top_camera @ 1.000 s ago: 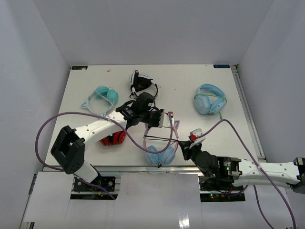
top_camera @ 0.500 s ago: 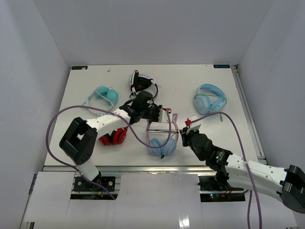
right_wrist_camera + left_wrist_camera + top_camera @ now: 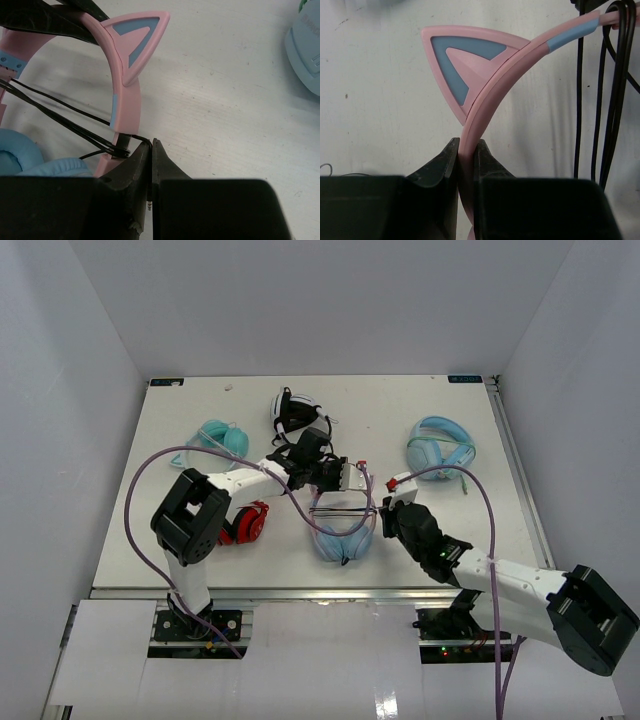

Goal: Wrap the headphones

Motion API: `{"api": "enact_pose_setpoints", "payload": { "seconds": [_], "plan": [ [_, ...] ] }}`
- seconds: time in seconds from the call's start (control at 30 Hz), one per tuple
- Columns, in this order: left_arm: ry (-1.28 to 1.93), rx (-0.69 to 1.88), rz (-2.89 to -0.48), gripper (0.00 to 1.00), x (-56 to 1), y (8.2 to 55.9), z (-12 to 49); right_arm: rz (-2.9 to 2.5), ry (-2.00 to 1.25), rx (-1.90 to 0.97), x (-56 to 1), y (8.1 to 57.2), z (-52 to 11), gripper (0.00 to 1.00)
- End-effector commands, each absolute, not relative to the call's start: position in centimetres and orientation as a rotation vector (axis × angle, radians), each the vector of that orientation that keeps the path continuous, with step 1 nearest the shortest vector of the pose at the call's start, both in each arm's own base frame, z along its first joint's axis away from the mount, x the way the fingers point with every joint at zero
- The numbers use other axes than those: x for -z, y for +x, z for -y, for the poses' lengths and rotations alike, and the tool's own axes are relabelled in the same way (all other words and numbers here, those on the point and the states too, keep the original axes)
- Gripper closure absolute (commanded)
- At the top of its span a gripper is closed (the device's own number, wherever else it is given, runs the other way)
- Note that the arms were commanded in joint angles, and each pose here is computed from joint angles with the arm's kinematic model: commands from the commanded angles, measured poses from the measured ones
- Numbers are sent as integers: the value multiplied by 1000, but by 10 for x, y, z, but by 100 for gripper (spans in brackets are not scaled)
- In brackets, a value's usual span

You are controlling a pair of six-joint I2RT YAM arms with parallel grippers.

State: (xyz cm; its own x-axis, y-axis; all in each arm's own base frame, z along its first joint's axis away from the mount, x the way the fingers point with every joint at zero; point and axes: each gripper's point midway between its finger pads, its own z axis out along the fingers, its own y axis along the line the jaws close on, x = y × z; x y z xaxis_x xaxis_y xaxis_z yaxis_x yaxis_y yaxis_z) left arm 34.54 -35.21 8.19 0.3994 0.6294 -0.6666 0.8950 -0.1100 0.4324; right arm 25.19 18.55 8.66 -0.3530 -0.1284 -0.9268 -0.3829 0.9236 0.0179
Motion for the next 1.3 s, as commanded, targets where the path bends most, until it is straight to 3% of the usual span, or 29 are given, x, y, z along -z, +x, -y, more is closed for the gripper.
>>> {"api": "enact_pose_setpoints", "payload": {
  "seconds": [0.0, 0.17, 0.5, 0.67, 1.03, 1.13, 1.27],
  "plan": [
    [1922, 301, -1504, 75, -40, 350, 302, -1792, -174, -207, -120, 286, -163, 92],
    [1914, 309, -1525, 66, -33, 349, 302, -1805, -173, -225, -115, 291, -163, 92],
    [1923, 329, -1498, 60, -29, 349, 312, -1861, -184, -217, -92, 298, -161, 91],
    [1914, 336, -1462, 41, -36, 349, 315, -1881, -191, -215, -85, 303, -163, 90],
    [1835, 365, -1360, 33, -70, 351, 329, -1921, -189, -212, -69, 315, -158, 88],
    [1818, 364, -1337, 29, -79, 351, 331, -1923, -187, -215, -68, 319, -156, 84],
    [1789, 363, -1301, 17, -93, 351, 334, -1928, -177, -231, -66, 325, -154, 70]
  ]
}}
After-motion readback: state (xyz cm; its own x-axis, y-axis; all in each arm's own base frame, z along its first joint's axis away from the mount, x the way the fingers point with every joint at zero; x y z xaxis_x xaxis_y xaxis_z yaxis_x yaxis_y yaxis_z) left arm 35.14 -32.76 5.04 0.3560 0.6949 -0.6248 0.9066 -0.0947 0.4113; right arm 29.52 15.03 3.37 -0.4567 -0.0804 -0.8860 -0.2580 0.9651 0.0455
